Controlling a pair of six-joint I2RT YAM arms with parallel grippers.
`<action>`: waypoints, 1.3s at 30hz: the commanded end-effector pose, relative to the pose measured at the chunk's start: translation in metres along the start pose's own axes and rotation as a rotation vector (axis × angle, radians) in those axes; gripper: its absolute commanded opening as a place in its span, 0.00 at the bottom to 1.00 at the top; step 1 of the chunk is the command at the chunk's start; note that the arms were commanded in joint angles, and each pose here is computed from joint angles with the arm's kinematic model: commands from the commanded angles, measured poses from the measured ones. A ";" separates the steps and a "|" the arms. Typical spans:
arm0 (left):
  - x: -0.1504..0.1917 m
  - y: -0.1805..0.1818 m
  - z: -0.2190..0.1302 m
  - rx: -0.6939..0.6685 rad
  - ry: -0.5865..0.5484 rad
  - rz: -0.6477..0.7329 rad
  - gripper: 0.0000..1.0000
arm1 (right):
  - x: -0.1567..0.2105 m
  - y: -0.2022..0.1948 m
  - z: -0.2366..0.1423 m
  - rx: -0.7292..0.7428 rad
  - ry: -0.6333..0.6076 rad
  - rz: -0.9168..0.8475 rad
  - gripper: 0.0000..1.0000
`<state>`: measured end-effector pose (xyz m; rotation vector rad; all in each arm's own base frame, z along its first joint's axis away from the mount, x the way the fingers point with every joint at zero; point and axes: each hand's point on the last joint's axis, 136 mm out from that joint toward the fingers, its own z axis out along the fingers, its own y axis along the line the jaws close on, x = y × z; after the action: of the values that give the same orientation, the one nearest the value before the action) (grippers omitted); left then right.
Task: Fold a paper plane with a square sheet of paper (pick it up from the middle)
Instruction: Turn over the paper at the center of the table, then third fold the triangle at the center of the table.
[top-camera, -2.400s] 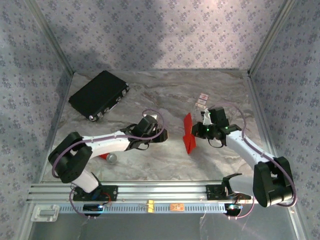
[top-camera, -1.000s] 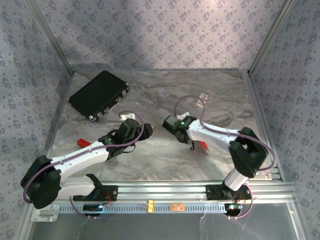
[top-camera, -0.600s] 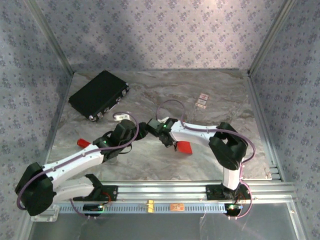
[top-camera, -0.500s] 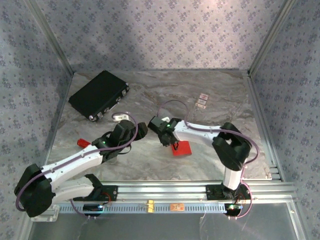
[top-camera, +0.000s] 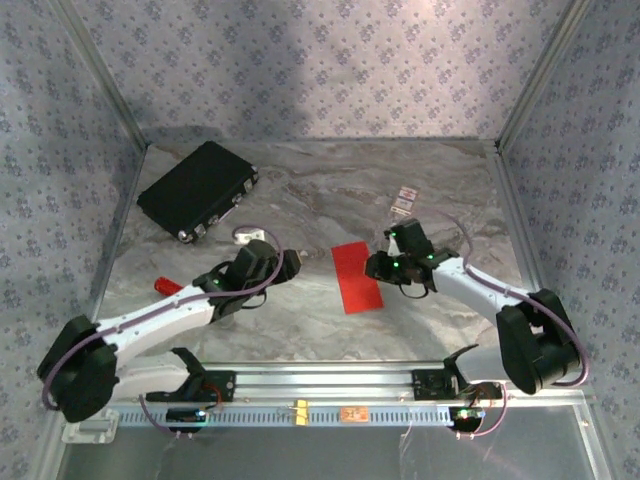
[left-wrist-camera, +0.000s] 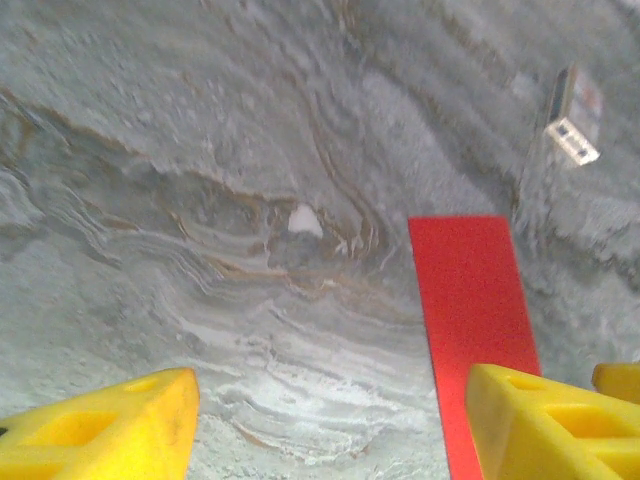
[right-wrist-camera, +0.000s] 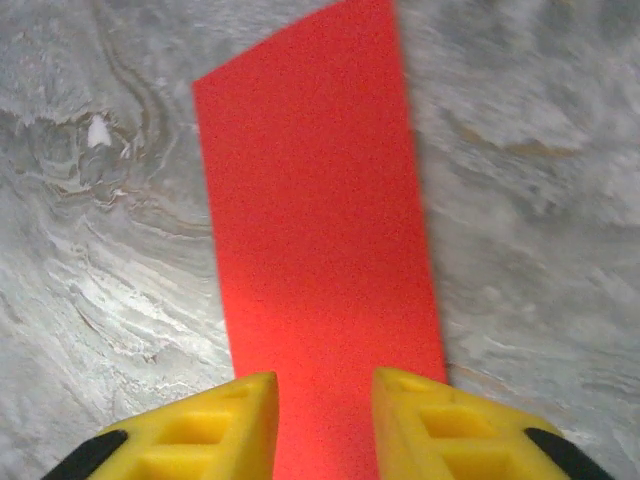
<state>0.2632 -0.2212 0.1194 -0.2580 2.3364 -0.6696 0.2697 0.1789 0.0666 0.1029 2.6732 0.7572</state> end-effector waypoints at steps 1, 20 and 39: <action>0.005 -0.040 0.011 0.135 0.088 0.011 0.70 | 0.005 0.011 -0.002 -0.178 0.037 0.056 0.27; 0.071 -0.091 0.089 0.293 0.472 -0.090 0.61 | 0.021 -0.024 0.038 -0.227 0.160 0.223 0.09; 0.089 -0.087 0.112 0.281 0.547 -0.136 0.46 | 0.042 -0.055 0.044 -0.155 0.159 0.341 0.08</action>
<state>0.2664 -0.3610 0.0387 -0.1276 2.7209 -1.1967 0.2671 0.1777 0.0183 0.3492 2.6495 1.2447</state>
